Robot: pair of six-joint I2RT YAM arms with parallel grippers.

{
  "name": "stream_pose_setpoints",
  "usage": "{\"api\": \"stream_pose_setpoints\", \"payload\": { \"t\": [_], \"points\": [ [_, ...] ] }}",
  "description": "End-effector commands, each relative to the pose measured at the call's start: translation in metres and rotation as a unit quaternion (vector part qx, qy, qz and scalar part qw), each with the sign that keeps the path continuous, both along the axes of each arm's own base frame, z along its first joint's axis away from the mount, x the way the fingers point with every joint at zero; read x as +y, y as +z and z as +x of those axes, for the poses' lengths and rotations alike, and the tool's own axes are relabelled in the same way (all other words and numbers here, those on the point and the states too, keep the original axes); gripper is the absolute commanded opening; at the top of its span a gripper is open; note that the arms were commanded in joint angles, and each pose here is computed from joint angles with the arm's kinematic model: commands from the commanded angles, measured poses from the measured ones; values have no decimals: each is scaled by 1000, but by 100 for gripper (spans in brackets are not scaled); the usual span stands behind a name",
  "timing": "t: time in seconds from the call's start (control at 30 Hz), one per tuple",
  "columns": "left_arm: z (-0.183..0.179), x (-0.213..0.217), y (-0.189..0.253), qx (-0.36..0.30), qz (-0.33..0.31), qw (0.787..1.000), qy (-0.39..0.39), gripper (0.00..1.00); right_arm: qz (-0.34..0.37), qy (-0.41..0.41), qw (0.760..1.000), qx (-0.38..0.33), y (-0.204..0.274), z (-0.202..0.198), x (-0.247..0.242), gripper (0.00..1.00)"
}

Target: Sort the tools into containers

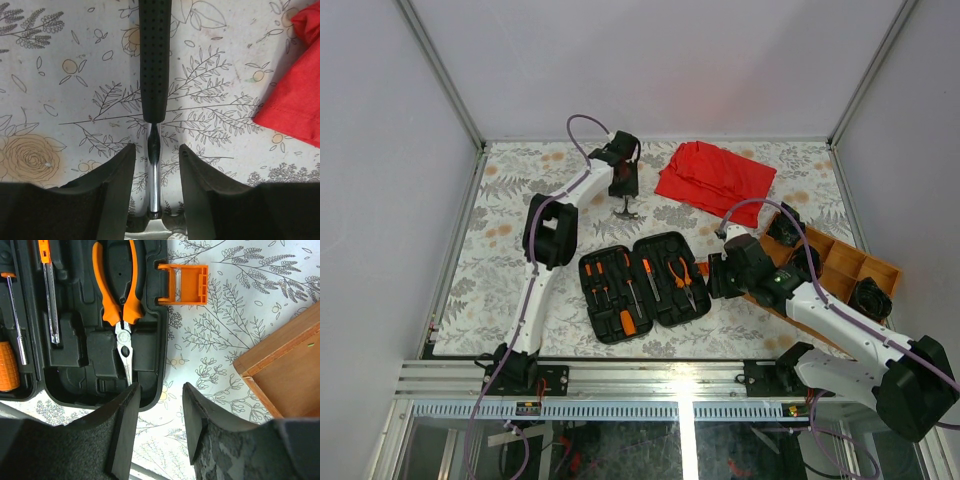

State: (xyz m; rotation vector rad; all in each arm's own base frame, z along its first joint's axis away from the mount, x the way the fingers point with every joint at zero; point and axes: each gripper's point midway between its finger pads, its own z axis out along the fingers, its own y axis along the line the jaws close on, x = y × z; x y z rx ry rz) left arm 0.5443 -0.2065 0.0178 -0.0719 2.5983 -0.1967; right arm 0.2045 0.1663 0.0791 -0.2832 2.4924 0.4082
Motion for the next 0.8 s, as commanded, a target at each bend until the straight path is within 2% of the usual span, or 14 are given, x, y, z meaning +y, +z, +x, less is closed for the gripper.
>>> {"api": "stream_pose_setpoints", "payload": {
  "t": [0.0,0.13,0.27,0.43,0.77],
  "points": [
    [-16,7,-11,27,56,998,-14,35,22,3,1000,-22,11,5,6,45],
    [-29,16,-14,40,89,995,-13,13,36,7,999,-32,16,5,9,44],
    [-36,20,-8,42,94,995,-11,1,52,10,998,-37,19,4,13,43],
    [-36,16,20,20,71,997,-9,0,65,-4,996,-59,29,10,13,45],
    [-50,15,128,-87,2,996,9,0,121,-52,983,-125,66,24,12,50]
  ]
}}
